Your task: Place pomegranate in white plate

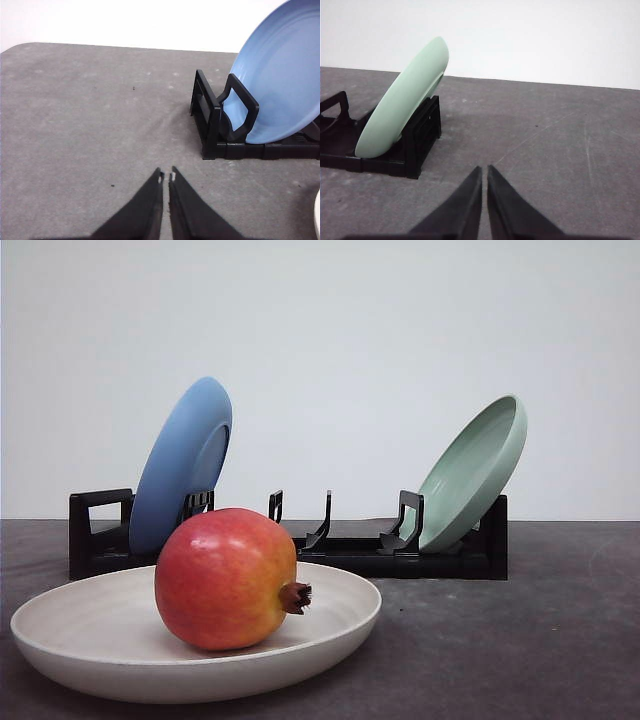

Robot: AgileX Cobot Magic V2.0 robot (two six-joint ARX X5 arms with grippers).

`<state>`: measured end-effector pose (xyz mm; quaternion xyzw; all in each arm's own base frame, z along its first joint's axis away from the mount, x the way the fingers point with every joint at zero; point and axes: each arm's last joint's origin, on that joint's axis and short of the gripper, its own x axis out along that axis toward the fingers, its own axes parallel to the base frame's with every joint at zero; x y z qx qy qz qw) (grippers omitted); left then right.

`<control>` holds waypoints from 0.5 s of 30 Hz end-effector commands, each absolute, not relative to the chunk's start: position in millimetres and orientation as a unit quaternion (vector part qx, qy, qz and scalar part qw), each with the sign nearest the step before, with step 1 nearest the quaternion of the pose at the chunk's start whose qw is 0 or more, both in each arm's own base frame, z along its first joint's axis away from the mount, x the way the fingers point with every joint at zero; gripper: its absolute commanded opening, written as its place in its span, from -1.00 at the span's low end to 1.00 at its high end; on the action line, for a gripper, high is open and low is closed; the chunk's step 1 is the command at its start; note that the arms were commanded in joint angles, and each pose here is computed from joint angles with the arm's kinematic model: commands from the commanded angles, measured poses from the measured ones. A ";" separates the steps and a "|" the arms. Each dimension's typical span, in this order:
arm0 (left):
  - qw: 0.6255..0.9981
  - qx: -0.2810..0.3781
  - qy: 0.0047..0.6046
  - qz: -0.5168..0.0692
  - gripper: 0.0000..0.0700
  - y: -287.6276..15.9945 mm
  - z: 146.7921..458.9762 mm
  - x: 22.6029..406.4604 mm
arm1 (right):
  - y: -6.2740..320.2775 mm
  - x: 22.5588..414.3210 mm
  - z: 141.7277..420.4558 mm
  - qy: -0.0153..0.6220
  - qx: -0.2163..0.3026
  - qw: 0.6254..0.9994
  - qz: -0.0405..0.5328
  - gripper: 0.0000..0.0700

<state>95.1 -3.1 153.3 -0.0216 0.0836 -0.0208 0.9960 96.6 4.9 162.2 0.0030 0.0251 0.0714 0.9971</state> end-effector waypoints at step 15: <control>0.996 -0.017 0.089 -0.020 -1.00 -3.0 149.4 95.6 | 4.8 96.9 162.3 0.020 0.009 0.997 0.070 -0.96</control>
